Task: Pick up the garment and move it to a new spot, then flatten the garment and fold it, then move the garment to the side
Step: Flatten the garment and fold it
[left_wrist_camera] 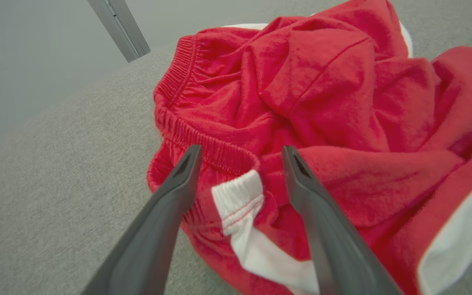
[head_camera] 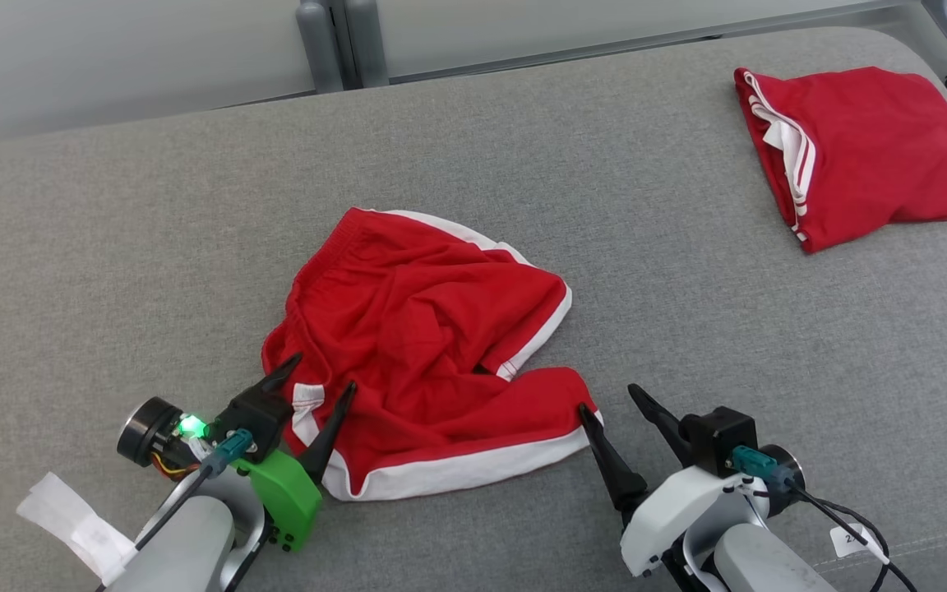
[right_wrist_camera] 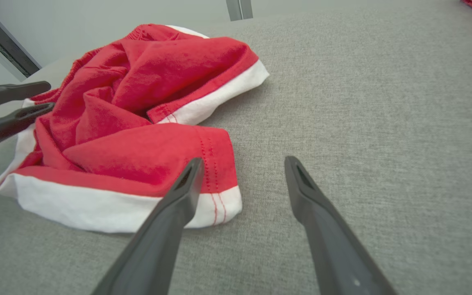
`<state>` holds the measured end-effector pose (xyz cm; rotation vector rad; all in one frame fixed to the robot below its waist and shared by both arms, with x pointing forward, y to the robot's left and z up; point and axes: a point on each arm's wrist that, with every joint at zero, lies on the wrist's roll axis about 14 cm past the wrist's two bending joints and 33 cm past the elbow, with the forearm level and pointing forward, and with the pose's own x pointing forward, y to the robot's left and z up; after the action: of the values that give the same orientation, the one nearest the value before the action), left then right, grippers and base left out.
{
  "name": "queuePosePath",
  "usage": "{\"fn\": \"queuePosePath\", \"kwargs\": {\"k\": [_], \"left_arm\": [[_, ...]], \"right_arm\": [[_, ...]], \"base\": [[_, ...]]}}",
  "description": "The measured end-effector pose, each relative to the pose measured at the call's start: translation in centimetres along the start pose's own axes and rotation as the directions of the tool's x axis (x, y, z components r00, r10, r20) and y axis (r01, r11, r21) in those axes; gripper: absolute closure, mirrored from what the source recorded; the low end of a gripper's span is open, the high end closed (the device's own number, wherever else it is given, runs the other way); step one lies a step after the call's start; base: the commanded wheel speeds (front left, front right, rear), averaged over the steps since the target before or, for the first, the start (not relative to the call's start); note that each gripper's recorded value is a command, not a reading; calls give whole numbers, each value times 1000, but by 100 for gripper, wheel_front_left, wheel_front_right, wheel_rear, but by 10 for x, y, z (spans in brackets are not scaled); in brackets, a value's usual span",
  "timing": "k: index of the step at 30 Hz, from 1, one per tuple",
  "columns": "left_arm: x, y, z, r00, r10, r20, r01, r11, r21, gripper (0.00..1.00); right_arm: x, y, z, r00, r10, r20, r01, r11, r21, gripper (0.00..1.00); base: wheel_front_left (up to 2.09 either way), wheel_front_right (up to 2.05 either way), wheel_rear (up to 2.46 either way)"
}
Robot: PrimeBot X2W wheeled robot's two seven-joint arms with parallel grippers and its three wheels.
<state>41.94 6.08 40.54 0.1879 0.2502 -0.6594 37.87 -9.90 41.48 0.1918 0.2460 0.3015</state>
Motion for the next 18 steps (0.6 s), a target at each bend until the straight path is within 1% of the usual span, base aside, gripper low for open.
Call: {"fn": "queuePosePath", "kwargs": {"k": [5, 8, 18], "left_arm": [[-3, 13, -12, 999, 21, -44, -22, 1000, -15, 0], [-7, 17, -14, 998, 34, -47, -35, 999, -22, 0], [-28, 18, -30, 995, 68, -76, -73, 995, -67, 0]], "right_arm": [[2, 1, -10, 999, 1, -35, -1, 1000, 10, 0], [5, 5, -13, 999, 11, -45, -11, 1000, 20, 0], [5, 21, -24, 996, 50, -71, -46, 997, 54, 0]], "base": [[0, 0, 0], [0, 0, 0], [0, 0, 0]]}}
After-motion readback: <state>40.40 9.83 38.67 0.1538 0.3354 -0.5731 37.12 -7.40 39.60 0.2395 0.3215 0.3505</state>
